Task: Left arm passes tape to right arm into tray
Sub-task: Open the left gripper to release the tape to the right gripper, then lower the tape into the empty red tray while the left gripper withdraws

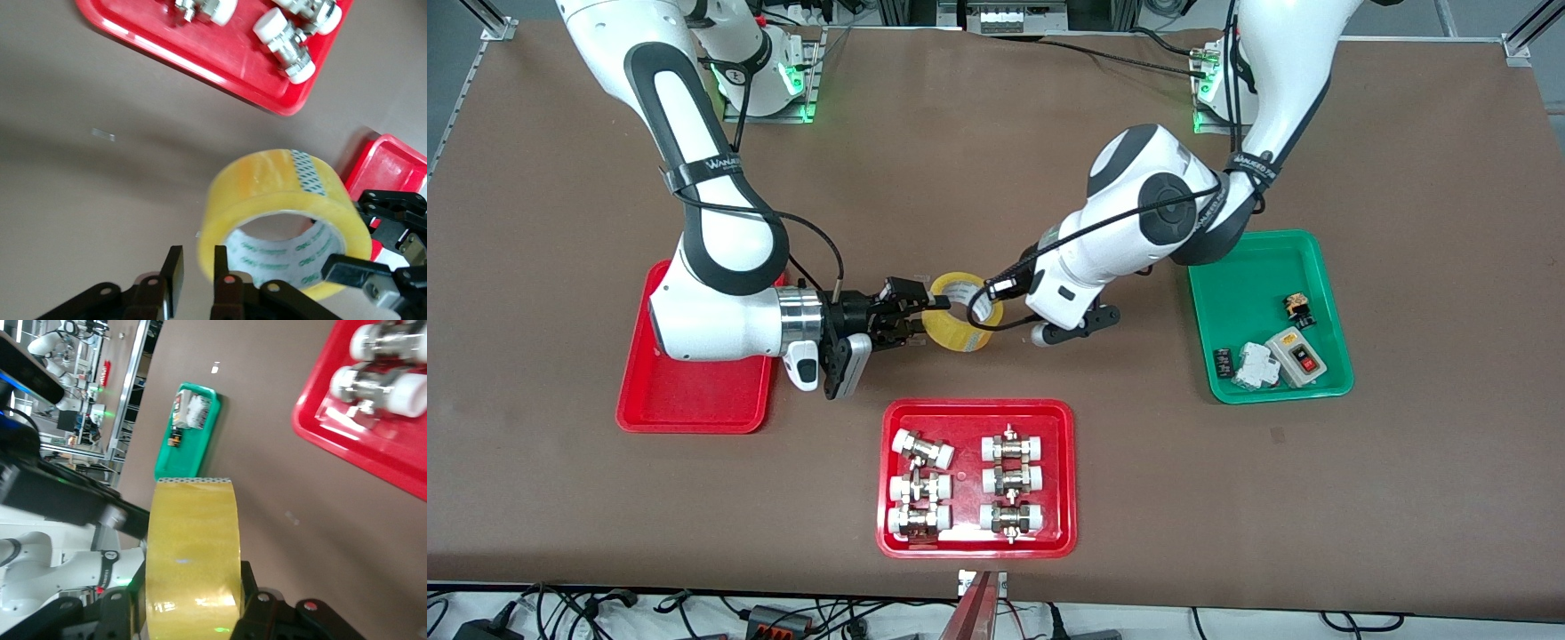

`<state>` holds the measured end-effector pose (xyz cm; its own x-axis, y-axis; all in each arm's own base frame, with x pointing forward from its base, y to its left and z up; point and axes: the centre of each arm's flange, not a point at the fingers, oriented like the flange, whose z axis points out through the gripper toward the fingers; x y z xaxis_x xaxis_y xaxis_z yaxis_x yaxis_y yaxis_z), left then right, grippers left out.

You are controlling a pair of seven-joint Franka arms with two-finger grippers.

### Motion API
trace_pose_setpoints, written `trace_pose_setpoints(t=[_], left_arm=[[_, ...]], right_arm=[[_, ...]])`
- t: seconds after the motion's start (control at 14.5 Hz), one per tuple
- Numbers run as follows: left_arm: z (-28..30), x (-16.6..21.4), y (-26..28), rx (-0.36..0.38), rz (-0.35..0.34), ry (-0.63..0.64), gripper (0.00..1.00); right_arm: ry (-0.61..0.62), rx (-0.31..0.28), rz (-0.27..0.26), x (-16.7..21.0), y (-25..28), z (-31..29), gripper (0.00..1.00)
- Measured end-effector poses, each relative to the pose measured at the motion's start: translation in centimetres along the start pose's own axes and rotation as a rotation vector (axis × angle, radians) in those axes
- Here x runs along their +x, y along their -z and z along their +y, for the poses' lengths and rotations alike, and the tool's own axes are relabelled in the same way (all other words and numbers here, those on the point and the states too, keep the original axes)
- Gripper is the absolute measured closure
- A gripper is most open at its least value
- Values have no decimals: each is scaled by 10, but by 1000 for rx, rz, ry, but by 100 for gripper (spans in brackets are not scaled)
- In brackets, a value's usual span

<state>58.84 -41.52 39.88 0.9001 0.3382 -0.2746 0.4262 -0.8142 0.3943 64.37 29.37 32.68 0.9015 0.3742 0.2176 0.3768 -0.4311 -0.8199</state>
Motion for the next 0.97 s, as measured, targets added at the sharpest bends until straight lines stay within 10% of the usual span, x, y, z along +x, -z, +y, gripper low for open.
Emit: trace_pose_setpoints(t=[0.14,0.62,0.97], left_arm=[[-5,8,8,3,3,1,66],[-40,35,64,73,-31,-33,1],[-87,54,136,185,-39,-131,0]], right_arm=[[-1,-7,7,0,6,7,47],[8,-43,-18,-3,8,15,47],[-34,-134,-7,-12,67,60,47]])
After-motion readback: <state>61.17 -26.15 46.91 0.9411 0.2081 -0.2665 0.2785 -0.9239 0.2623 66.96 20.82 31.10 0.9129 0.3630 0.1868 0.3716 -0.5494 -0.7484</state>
